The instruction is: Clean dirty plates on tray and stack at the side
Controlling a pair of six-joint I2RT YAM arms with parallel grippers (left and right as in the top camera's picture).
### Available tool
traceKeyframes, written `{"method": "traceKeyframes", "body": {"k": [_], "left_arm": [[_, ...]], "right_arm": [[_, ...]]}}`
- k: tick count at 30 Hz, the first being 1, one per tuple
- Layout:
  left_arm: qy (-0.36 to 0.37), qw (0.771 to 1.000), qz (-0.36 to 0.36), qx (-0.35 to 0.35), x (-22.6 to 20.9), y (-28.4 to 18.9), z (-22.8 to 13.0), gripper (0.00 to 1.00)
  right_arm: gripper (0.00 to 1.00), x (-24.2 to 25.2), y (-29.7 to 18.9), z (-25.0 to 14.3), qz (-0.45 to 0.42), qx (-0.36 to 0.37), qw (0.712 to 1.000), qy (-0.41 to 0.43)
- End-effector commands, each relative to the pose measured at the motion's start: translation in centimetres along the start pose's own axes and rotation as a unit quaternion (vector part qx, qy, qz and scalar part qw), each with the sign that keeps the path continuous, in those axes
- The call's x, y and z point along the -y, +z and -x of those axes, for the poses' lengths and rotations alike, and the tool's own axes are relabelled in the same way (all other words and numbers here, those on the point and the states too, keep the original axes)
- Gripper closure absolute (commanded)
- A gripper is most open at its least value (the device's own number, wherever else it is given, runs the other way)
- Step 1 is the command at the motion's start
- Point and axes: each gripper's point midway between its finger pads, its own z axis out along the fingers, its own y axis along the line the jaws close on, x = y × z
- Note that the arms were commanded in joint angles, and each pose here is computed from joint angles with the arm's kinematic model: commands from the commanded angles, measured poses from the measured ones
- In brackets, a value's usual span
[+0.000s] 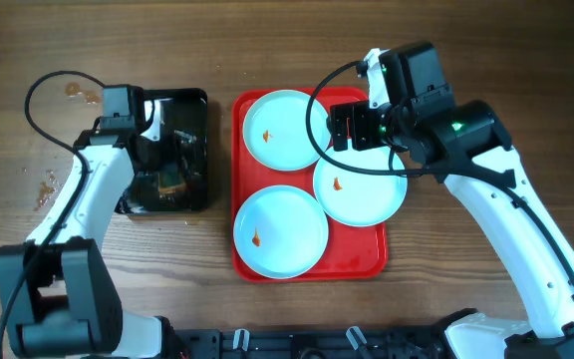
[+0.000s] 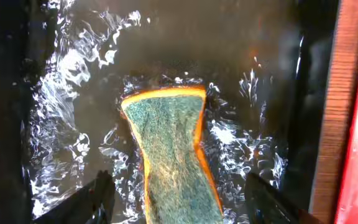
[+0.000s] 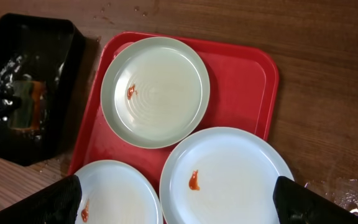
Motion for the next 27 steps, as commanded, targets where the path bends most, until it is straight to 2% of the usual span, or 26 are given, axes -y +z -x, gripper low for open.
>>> {"method": "traceKeyframes", "body": {"k": [1,4,6,7,8,9,11,15,19,24,27], "left_arm": [[0.004,0.999,-0.005,-0.036,0.1,2.1,-1.1,0.39],[0.001,0.998,-0.020,-0.063,0.5,3.5,-2.1,0.55],[0.000,0.996,-0.020,-0.084,0.5,4.8,-3.0,0.61],[0.000,0.996,-0.019,-0.092,0.5,5.3,-3.3,0.71],[-0.003,0.995,-0.019,-0.099,0.4,5.7,-3.6,0.93],[-0.014,0.995,-0.017,-0.099,0.4,5.8,-3.6,0.96],[-0.027,0.995,-0.005,-0.093,0.1,5.3,-3.3,0.96],[-0.096,0.995,0.011,-0.036,-0.3,1.4,-0.4,0.96],[-0.092,0.995,0.019,-0.023,-0.6,0.8,-0.1,0.96],[-0.071,0.995,0.028,-0.063,-1.0,4.7,-2.3,0.96],[-0.069,0.995,0.028,-0.067,-1.0,4.8,-2.4,0.96]], "right_arm": [[0.01,0.1,0.1,0.5,-0.005,0.004,1.000,0.002],[0.01,0.1,0.1,0.5,-0.004,0.004,1.000,0.002],[0.00,0.1,0.1,0.5,-0.004,0.005,1.000,0.002],[0.00,0.1,0.1,0.6,-0.004,0.007,1.000,0.002],[0.00,0.0,0.1,0.8,-0.003,0.010,1.000,0.001],[0.00,0.0,0.1,1.0,-0.002,0.015,1.000,0.001],[0.00,-0.2,0.1,1.7,0.001,0.028,1.000,-0.002],[0.00,-1.3,1.7,3.0,0.030,0.045,0.996,-0.076],[0.05,-0.8,5.3,2.5,0.023,0.016,0.996,-0.079],[0.19,0.1,11.6,0.6,0.016,-0.040,0.996,-0.072],[0.31,1.1,15.2,-1.8,0.008,-0.088,0.994,-0.058]]}}
